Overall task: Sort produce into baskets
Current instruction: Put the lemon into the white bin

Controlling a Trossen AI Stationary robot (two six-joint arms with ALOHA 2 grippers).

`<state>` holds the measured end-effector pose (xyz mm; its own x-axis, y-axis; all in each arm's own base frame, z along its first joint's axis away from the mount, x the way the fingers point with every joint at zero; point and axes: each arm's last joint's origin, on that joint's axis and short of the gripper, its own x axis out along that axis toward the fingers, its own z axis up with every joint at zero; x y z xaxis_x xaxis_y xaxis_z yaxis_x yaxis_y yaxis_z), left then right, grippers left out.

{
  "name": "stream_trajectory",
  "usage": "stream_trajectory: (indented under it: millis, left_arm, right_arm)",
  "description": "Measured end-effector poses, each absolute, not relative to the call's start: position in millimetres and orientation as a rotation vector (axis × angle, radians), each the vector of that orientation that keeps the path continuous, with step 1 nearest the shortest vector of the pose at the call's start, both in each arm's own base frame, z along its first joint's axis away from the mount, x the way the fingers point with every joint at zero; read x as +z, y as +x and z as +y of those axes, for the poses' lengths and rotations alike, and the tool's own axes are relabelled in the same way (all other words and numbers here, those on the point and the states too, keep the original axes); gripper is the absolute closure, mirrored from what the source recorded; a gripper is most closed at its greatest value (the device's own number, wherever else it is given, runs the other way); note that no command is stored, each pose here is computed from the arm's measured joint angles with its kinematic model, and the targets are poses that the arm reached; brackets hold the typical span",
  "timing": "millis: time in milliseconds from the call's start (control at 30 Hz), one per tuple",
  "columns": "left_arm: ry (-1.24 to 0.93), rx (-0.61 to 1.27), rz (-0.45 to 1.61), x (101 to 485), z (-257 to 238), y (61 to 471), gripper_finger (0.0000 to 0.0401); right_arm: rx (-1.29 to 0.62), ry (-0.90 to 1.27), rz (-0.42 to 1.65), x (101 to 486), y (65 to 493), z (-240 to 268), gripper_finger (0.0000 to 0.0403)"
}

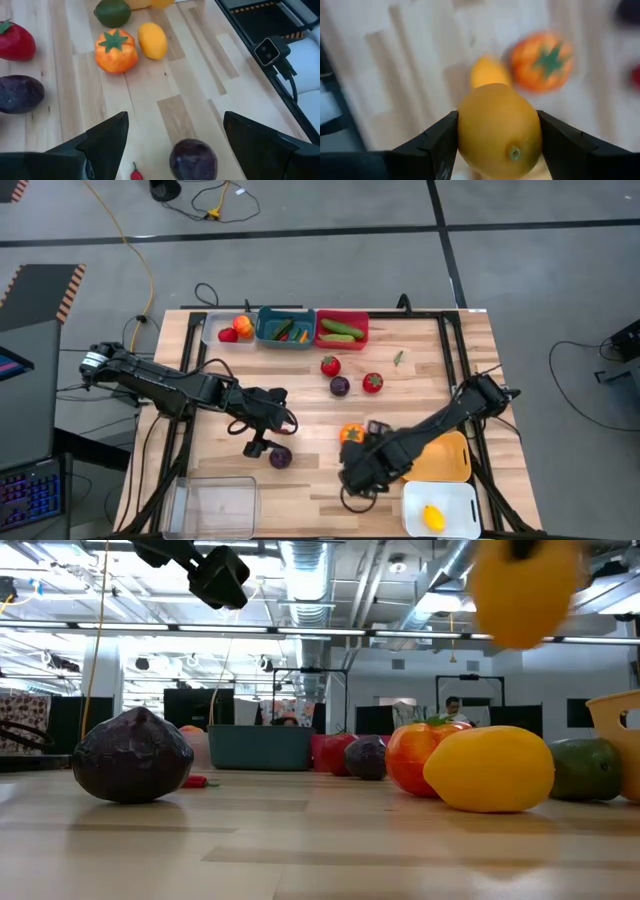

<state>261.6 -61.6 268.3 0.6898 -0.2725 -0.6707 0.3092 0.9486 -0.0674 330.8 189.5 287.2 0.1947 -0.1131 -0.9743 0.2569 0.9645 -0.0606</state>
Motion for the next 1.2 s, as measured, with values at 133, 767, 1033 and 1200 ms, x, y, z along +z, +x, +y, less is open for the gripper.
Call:
stream_trajectory:
  millis: [133,767,1033,1200]
  left_arm:
    - [0.053,-0.325,0.741,268,-62,262,0.0087]
    - [0.044,-0.322,0.742,268,-62,262,0.0087]
    - [0.042,-0.321,0.742,268,-62,262,0.0087]
    - [0.042,-0.321,0.742,268,-62,262,0.0087]
  right_arm:
    - [-0.297,0.291,1.427,287,313,212,0.0135]
    - [-0.623,0.627,1.68,287,234,279,0.0124]
    - [-0.671,0.682,1.704,287,230,282,0.0111]
    - [-0.616,0.643,1.718,287,231,282,0.011]
